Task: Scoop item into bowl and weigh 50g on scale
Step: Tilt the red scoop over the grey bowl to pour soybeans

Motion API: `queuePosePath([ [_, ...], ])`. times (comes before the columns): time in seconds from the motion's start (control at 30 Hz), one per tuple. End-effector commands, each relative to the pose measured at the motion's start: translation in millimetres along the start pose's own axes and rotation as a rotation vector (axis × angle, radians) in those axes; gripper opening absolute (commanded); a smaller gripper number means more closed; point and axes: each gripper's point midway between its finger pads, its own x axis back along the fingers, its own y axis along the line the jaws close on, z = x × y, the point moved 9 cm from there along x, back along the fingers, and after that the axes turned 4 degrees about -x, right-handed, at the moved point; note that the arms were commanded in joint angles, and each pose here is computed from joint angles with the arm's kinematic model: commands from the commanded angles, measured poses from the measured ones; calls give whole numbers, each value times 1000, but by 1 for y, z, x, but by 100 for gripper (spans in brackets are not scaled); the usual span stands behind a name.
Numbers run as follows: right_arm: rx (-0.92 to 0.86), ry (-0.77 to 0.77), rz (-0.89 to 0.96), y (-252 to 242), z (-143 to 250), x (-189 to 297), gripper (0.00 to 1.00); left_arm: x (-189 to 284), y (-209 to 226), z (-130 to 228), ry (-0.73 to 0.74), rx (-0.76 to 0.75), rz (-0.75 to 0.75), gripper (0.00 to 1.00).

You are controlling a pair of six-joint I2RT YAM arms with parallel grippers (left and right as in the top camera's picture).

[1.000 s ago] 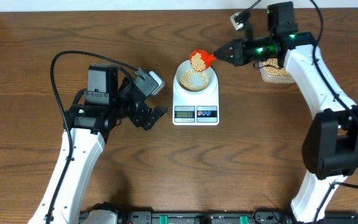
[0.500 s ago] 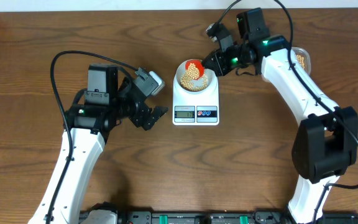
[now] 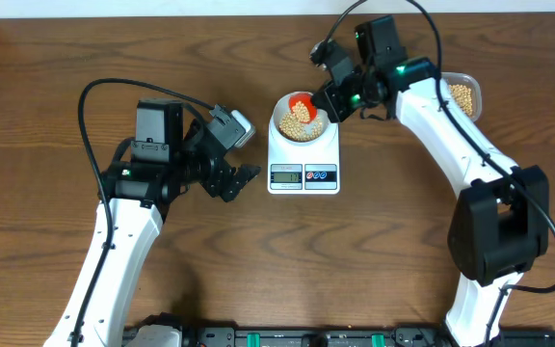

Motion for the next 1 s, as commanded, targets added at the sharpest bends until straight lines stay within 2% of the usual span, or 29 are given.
queuePosePath([
  [0.0,64,16,35,8,0,0,1,-1,-2,1,-3,15,14,90],
  [0.53,124,46,156,20,-1,-4,1,-1,-2,1,-3,15,14,90],
  [0.97,161,-5,224,32,-12,20,1,-1,-2,1,-3,15,14,89],
])
